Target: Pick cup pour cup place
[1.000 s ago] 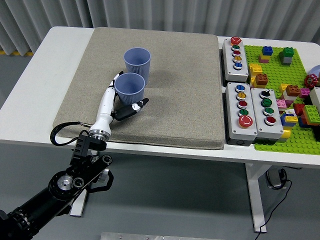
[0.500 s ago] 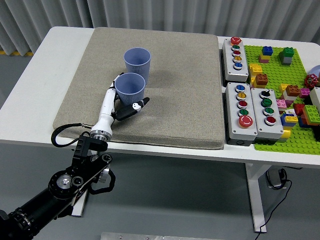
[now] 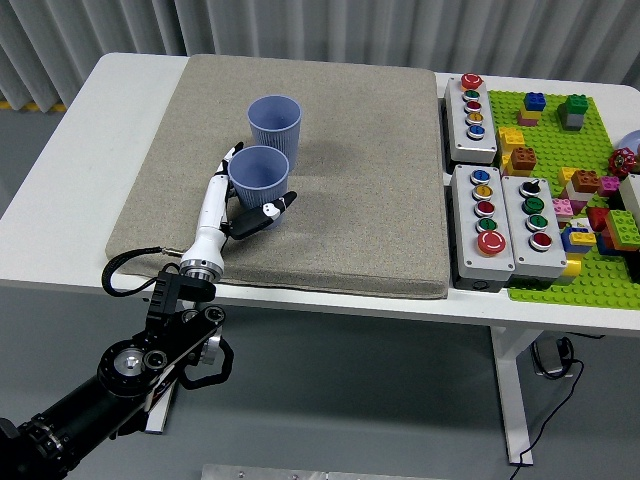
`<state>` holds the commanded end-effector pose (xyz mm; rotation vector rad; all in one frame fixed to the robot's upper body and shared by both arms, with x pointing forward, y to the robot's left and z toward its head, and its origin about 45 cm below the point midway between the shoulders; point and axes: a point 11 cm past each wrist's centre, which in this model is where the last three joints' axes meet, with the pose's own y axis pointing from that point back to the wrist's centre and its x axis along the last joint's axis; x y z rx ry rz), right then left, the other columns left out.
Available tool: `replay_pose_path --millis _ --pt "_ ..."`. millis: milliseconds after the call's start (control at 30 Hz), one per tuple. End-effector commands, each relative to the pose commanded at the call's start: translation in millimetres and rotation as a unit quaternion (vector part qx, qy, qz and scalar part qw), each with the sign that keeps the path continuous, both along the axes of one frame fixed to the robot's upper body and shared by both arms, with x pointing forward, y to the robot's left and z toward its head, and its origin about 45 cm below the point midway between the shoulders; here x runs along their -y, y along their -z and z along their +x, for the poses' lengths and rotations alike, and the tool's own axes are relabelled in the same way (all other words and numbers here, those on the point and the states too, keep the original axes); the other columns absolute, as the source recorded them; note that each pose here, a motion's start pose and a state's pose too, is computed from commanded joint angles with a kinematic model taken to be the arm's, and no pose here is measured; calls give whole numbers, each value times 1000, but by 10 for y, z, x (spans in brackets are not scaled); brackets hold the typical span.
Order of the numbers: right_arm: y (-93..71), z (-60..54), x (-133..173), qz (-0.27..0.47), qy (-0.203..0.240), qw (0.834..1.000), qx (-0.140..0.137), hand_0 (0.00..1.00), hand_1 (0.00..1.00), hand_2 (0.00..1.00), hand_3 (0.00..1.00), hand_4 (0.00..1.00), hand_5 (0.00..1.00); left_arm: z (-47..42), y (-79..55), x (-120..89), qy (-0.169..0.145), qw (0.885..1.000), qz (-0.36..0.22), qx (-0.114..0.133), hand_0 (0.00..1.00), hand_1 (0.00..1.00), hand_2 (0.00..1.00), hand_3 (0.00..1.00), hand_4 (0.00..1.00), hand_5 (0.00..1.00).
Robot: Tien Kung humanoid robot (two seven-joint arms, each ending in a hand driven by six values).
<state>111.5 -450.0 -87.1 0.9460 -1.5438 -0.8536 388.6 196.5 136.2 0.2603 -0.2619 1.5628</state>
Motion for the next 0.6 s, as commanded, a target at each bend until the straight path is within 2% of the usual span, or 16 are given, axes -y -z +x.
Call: replay_pose_path --millis 33,200,233,367,400,600 --pt "0 2 0 0 0 1000 0 700 705 671 634 54 313 2 -3 3 0 1000 0 1 605 670 792 945 951 316" --pt "-2 9 -1 0 0 1000 1 700 705 671 634 54 313 4 -2 10 1 1000 0 2 605 670 792 945 951 316" --pt "-2 9 -1 0 0 1000 1 700 706 671 634 54 314 4 2 8 1 1000 0 1 601 664 779 897 949 311" --pt "-1 8 -1 0 0 1000 1 700 706 671 634 54 314 1 13 4 0 1000 -2 -1 601 664 779 897 949 311" --pt "-2 8 -1 0 0 1000 1 700 706 671 634 54 314 1 13 4 -1 1000 -2 -1 594 658 742 843 943 308" --pt "-2 9 -2 0 -1 1000 0 700 705 671 634 54 314 -1 6 -1 -6 1000 -6 3 594 658 742 843 943 308"
